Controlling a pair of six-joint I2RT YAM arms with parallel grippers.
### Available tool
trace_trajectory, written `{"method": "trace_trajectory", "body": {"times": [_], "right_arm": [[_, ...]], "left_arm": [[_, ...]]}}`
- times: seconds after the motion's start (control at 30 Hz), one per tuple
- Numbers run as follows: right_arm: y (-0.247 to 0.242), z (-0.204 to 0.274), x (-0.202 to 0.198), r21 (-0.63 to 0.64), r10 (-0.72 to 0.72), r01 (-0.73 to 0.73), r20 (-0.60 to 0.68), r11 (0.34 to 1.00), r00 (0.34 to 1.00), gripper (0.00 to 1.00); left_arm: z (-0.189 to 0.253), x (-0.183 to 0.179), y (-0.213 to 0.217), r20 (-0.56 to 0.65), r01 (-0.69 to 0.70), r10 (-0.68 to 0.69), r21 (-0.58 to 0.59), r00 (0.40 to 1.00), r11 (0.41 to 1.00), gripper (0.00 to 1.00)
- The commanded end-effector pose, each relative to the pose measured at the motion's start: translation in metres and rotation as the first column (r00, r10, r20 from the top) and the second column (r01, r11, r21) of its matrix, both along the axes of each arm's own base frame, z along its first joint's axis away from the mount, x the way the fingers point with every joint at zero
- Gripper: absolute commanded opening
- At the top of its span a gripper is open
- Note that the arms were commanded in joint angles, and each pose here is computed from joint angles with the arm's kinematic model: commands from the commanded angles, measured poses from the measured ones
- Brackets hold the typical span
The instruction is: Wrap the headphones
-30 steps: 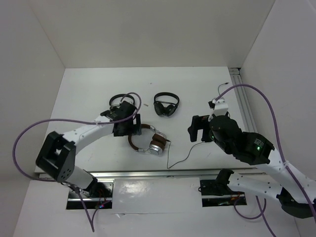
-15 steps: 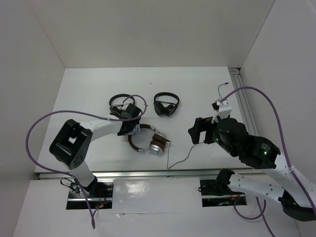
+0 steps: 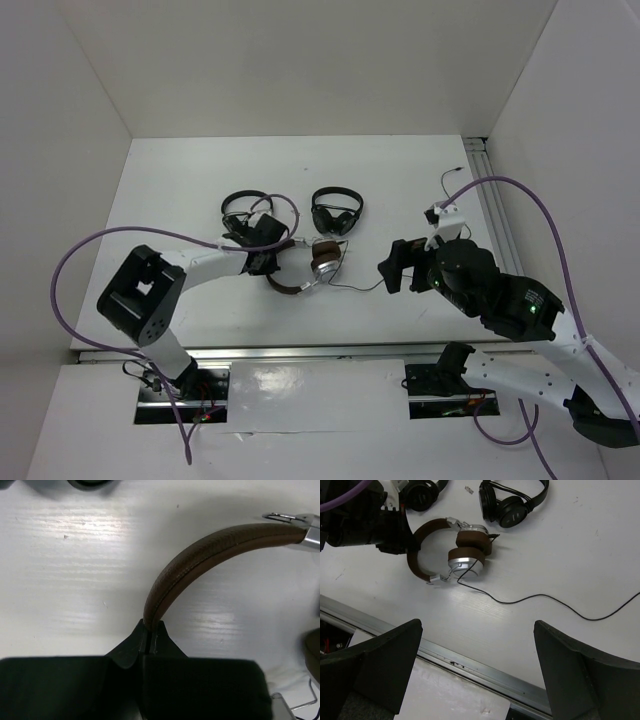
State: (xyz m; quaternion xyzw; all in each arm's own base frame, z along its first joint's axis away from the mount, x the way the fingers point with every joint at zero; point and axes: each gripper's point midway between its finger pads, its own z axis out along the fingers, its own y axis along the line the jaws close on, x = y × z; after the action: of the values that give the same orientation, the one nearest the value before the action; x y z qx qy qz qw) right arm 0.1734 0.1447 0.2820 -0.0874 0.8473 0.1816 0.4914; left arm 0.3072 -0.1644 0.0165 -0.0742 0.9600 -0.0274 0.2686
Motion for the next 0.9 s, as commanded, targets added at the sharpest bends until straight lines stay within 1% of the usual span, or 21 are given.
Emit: {"method": "trace_trajectory", "body": {"times": [0.0,0.03,0.1,0.13,0.23,0.27,0.3,0.33,0.37,0.4,0.43,0.47,0.5,0.57,0.6,0.63,0.7,0.73,0.77,0.8,0.87], "right_arm": [[0.01,0.016,0.005,0.047,0.027,-0.03,0.057,0.998,0.998,1.0],[0.011,0.018,0.006,0.044,0.032,-0.035,0.067,0.998,0.997,1.0],[0.016,0.025,0.008,0.061,0.046,-0.052,0.096,0.997,0.994,1.0],[0.018,0.029,0.008,0.062,0.061,-0.069,0.112,0.996,0.992,1.0],[0.026,0.042,0.015,0.109,0.058,-0.077,0.164,0.991,0.985,1.0],[0.027,0.047,0.015,0.13,0.054,-0.079,0.181,0.988,0.982,1.0],[0.03,0.058,0.018,0.167,0.047,-0.083,0.211,0.982,0.976,1.0],[0.032,0.056,0.017,0.172,0.057,-0.097,0.225,0.98,0.973,1.0],[0.032,0.061,0.016,0.199,0.059,-0.11,0.245,0.974,0.968,1.0],[0.035,0.064,0.018,0.216,0.055,-0.117,0.272,0.969,0.961,1.0],[0.036,0.073,0.016,0.244,0.058,-0.134,0.295,0.961,0.954,1.0],[0.041,0.067,0.015,0.236,0.083,-0.16,0.306,0.958,0.948,1.0],[0.042,0.077,0.015,0.256,0.083,-0.182,0.354,0.949,0.931,1.0],[0.045,0.068,0.018,0.26,0.08,-0.187,0.374,0.947,0.924,1.0],[0.045,0.078,0.019,0.293,0.062,-0.199,0.416,0.935,0.907,1.0],[0.049,0.069,0.021,0.292,0.063,-0.198,0.414,0.936,0.908,1.0],[0.049,0.084,0.02,0.334,0.043,-0.228,0.481,0.914,0.876,1.0],[0.053,0.084,0.02,0.344,0.049,-0.247,0.493,0.906,0.868,1.0],[0.057,0.074,0.021,0.329,0.063,-0.257,0.499,0.909,0.864,1.0],[0.061,0.077,0.024,0.34,0.052,-0.264,0.522,0.903,0.851,1.0],[0.068,0.064,0.033,0.33,0.047,-0.245,0.509,0.911,0.86,1.0]], "left_arm": [[-0.005,-0.051,-0.009,-0.15,0.076,-0.07,0.033,0.986,0.997,0.0],[0.01,-0.053,-0.016,-0.111,0.088,-0.082,0.047,0.99,0.995,0.0],[0.039,-0.059,-0.026,-0.096,0.117,-0.109,0.073,0.989,0.99,0.0],[0.058,-0.057,-0.028,-0.055,0.111,-0.106,0.078,0.993,0.991,0.0],[0.11,-0.064,-0.037,0.0,0.143,-0.144,0.103,0.99,0.984,0.0],[0.13,-0.063,-0.033,0.046,0.135,-0.141,0.12,0.989,0.984,0.0],[0.158,-0.059,-0.038,0.097,0.123,-0.133,0.097,0.986,0.988,0.0],[0.169,-0.069,-0.032,0.088,0.125,-0.137,0.126,0.987,0.984,0.0],[0.184,-0.066,-0.024,0.123,0.102,-0.121,0.146,0.985,0.984,0.0],[0.21,-0.07,-0.019,0.154,0.092,-0.114,0.141,0.982,0.986,0.0],[0.223,-0.064,-0.02,0.194,0.076,-0.1,0.13,0.976,0.989,0.0],[0.237,-0.066,-0.005,0.22,0.047,-0.084,0.165,0.972,0.985,0.0],[0.262,-0.062,-0.002,0.274,0.025,-0.063,0.141,0.96,0.99,0.0],[0.283,-0.061,0.013,0.321,-0.019,-0.037,0.171,0.946,0.985,0.0],[0.305,-0.059,0.015,0.364,-0.024,-0.034,0.153,0.931,0.988,0.0],[0.309,-0.055,0.014,0.368,-0.033,-0.031,0.167,0.929,0.985,0.0],[0.322,-0.052,0.027,0.382,-0.069,-0.02,0.216,0.924,0.974,0.0],[0.337,-0.047,0.031,0.409,-0.086,-0.006,0.207,0.912,0.974,0.0],[0.34,-0.043,0.034,0.413,-0.093,-0.004,0.215,0.911,0.972,0.0],[0.342,-0.04,0.034,0.408,-0.084,-0.015,0.224,0.913,0.971,0.0],[0.358,-0.038,0.036,0.436,-0.091,0.0,0.188,0.9,0.978,0.0]]}}
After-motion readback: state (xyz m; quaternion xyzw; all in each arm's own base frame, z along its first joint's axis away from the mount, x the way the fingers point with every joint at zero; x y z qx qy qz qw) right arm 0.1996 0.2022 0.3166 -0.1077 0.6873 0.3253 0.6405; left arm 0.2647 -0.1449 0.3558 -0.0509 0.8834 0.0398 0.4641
